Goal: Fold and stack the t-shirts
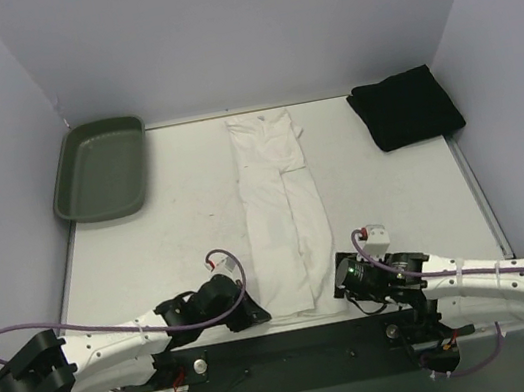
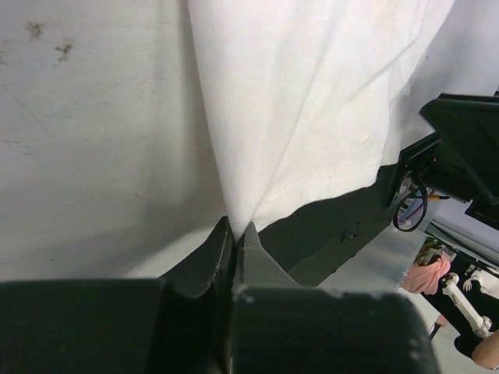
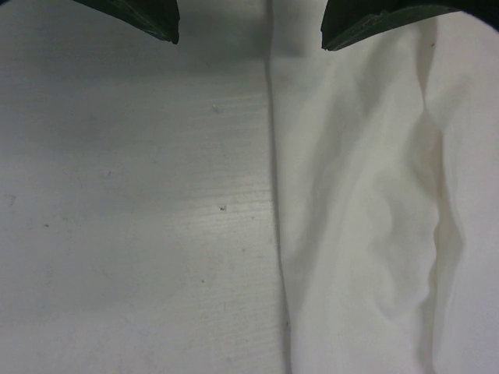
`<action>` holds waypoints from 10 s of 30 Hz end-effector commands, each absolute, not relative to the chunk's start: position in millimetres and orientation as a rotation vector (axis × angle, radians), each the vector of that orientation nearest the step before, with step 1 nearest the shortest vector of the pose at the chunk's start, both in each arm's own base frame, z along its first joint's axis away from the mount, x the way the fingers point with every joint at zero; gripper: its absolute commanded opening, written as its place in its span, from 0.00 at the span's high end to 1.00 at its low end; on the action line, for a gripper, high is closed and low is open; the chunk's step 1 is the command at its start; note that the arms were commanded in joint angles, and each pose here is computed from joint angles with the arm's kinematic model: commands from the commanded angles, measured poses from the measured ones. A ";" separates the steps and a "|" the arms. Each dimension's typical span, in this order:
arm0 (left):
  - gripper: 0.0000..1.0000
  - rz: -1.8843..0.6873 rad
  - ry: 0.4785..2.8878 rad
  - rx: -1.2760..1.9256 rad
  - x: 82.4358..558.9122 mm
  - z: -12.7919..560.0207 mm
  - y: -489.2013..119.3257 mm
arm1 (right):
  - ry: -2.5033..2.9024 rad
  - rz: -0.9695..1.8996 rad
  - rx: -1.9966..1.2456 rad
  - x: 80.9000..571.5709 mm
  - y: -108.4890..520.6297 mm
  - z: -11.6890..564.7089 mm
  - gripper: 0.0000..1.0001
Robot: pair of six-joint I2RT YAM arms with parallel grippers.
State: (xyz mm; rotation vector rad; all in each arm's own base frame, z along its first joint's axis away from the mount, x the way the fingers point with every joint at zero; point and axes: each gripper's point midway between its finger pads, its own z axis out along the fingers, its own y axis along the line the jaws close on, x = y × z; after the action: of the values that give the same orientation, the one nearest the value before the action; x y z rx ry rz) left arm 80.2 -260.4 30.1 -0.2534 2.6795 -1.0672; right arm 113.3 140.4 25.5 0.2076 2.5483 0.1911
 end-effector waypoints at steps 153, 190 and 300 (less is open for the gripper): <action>0.04 -1.009 2.334 -0.233 320.3 156.4 -257.3 | 2.475 0.145 0.193 320.2 181.9 114.4 0.00; 0.29 -1.029 2.487 -0.370 249.1 3.7 -244.0 | 2.405 0.281 0.362 229.8 127.9 50.2 0.05; 1.00 -1.065 2.183 -0.421 442.2 159.6 -230.0 | 2.290 0.431 0.284 456.6 223.8 163.3 1.00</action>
State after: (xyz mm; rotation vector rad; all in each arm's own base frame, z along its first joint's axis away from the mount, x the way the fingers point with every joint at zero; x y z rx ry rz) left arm 412.9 -230.9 143.6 -0.4297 2.2603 -1.0265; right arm 434.7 219.9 150.1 0.2884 2.3213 0.3817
